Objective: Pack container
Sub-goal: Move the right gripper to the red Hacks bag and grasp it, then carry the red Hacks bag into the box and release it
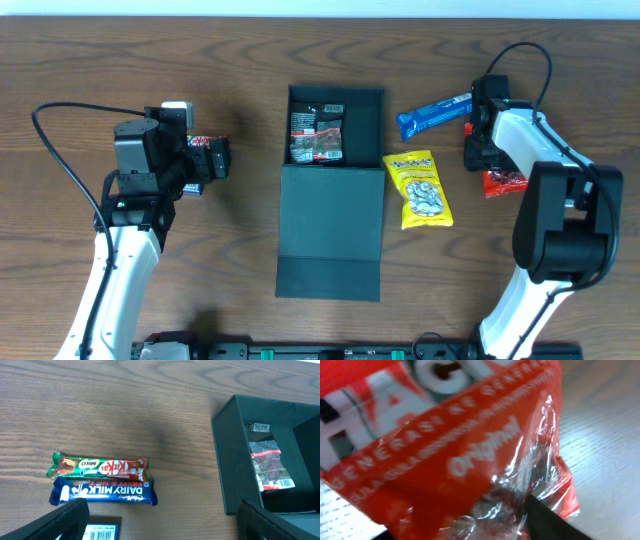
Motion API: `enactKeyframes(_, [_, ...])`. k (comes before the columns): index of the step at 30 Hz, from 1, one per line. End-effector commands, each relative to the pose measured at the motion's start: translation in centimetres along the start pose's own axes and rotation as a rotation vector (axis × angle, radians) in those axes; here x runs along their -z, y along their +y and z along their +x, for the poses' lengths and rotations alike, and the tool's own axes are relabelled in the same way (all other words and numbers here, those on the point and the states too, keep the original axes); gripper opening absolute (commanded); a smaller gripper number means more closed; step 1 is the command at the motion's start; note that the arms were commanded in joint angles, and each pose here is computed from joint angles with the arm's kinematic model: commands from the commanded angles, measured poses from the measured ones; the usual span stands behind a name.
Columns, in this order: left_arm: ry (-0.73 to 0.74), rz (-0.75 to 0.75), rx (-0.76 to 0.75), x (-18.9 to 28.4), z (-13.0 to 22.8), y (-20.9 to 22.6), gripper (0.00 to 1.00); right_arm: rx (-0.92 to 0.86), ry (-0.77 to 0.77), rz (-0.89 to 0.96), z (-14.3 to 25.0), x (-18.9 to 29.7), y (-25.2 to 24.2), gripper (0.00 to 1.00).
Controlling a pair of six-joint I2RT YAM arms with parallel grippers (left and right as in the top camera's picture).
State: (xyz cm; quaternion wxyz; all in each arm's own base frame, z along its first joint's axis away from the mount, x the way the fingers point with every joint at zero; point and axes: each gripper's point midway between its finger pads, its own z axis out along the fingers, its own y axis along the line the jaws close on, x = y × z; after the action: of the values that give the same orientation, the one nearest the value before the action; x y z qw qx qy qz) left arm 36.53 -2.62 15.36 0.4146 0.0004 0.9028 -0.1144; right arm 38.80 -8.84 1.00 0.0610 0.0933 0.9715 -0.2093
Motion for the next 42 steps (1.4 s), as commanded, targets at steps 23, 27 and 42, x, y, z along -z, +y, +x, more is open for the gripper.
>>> enactKeyframes(23, [-0.039, -0.289, 0.037, 0.9, -1.1, 5.2, 0.95, -0.087, -0.235, -0.262, -6.8, 19.6, 10.7, 0.02])
enactKeyframes(27, [-0.072, -0.382, 0.182, 1.9, -1.2, 8.3, 0.95, -0.165, -0.265, -0.349, -4.7, 23.7, 16.5, 0.02])
enactKeyframes(42, [-0.065, -0.321, 0.205, 1.9, -1.4, 8.1, 0.95, -0.111, -0.184, -0.424, -0.7, 21.4, 29.2, 0.01])
